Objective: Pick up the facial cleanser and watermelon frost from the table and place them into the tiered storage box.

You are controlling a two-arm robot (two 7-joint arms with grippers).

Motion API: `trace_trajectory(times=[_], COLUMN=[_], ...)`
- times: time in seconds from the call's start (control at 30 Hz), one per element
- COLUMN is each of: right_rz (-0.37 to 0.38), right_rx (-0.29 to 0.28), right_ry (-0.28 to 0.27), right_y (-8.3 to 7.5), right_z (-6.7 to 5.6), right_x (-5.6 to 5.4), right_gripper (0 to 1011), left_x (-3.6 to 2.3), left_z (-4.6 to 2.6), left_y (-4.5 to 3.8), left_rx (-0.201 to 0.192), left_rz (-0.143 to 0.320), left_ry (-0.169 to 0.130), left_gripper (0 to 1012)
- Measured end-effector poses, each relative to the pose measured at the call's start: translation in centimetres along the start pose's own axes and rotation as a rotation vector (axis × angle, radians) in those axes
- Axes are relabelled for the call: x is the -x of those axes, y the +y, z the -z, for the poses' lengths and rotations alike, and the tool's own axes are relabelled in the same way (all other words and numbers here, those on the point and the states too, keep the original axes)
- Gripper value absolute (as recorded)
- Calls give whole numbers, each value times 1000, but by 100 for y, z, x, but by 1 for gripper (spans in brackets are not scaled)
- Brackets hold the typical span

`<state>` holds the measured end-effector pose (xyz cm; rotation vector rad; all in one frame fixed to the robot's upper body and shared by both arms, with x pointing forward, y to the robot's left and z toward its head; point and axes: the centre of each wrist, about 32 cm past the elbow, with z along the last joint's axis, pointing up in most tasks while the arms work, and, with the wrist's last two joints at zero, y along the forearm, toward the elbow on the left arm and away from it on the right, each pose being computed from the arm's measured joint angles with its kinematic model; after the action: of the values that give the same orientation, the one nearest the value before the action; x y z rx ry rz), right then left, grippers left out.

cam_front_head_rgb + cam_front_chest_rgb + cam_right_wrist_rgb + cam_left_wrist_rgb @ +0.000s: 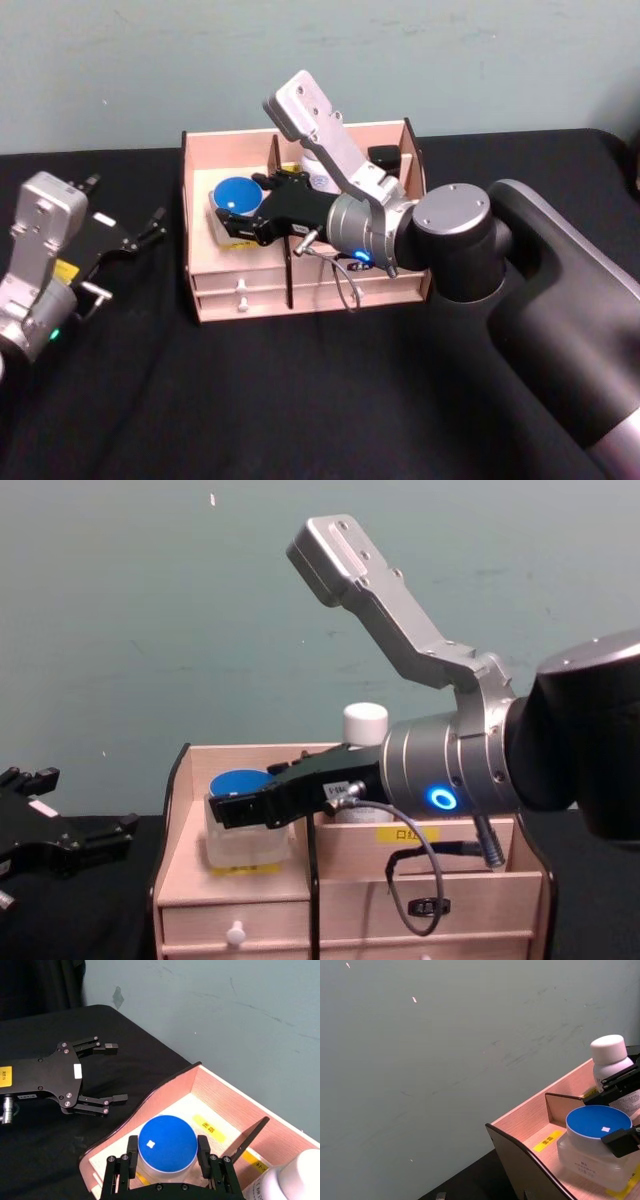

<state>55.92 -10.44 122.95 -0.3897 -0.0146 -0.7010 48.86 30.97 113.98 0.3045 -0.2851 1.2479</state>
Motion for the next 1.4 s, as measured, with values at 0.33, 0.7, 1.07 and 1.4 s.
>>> trace_trajectory(times=[0.33, 0.7, 1.07, 1.4], right_rz=[0, 29, 35, 111], right_rx=[0, -57, -208, -384], right_ry=[1, -28, -53, -88], right_y=[-2, -45, -336, -811], right_z=[0, 6, -111, -83], right_x=[1, 6, 4, 22], right_gripper=[756, 1002, 1002, 1002], left_x=[0, 0, 0, 0], left_z=[0, 0, 0, 0], left_y=[0, 0, 0, 0], left_rx=[0, 0, 0, 0], left_rz=[0, 0, 0, 0], left_ry=[0, 0, 0, 0], left_gripper=[1010, 1010, 1010, 1010])
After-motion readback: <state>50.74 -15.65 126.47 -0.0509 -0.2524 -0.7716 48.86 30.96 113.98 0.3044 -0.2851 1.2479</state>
